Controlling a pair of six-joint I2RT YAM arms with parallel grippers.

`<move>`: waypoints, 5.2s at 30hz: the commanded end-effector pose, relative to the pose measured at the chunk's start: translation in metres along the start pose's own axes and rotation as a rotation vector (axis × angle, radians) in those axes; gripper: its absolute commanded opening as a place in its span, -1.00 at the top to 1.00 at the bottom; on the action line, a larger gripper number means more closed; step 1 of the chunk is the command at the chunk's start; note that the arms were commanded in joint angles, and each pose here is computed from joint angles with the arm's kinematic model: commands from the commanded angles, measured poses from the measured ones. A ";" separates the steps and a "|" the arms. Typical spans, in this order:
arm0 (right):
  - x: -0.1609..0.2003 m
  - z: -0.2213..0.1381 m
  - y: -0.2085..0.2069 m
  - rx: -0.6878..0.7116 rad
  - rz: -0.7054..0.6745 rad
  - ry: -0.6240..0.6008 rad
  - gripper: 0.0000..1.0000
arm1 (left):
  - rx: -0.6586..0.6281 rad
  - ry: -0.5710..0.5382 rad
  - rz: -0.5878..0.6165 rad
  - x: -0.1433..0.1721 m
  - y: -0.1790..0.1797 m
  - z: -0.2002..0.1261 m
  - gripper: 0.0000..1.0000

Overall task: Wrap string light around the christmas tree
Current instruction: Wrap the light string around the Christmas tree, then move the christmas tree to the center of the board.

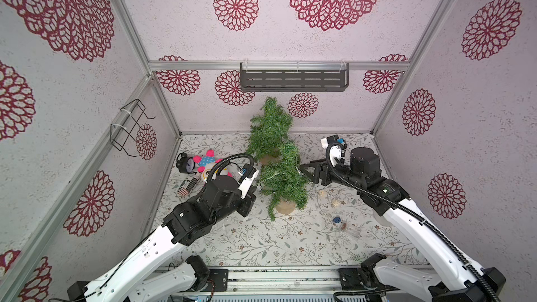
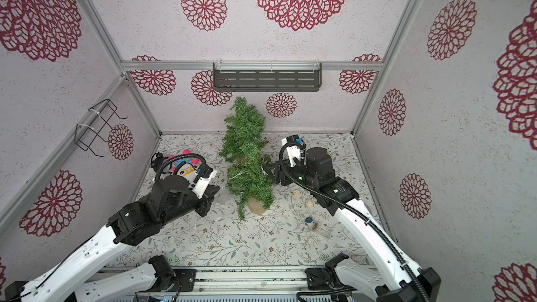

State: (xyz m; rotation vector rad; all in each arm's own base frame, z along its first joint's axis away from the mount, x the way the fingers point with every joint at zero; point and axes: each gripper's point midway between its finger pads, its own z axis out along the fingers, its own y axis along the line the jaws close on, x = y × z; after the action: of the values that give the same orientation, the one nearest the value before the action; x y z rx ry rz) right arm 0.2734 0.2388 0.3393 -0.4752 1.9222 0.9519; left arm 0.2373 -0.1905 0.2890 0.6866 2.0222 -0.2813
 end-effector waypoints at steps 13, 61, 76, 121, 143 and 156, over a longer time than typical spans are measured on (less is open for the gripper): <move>-0.056 0.003 0.032 -0.079 -0.234 -0.183 -0.37 | -0.129 -0.113 0.224 -0.043 0.061 0.031 1.00; -0.064 0.138 -0.049 -0.191 -0.404 -0.107 -0.43 | 0.443 -0.629 0.203 -0.192 0.015 0.137 1.00; -0.078 0.122 -0.054 -0.108 -0.435 -0.215 0.83 | 0.452 -0.665 0.115 -0.190 0.012 0.135 1.00; 0.061 -0.002 -0.008 0.085 -0.086 0.274 1.00 | 0.248 -0.263 -0.103 -0.091 -0.002 0.052 -0.44; 0.071 -0.024 -0.098 0.267 0.337 -0.004 -0.16 | 0.281 -0.295 -0.081 -0.118 -0.039 0.082 -0.74; 0.179 0.062 -0.143 0.349 0.757 0.020 0.04 | 0.305 -0.325 -0.046 -0.125 -0.049 0.089 -0.62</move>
State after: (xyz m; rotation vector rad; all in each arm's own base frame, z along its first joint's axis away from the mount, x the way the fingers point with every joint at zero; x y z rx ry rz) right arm 0.2781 0.1934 0.0824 0.3719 2.4328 0.9414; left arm 0.3210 -0.3111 0.3316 0.7275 1.7550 -0.6894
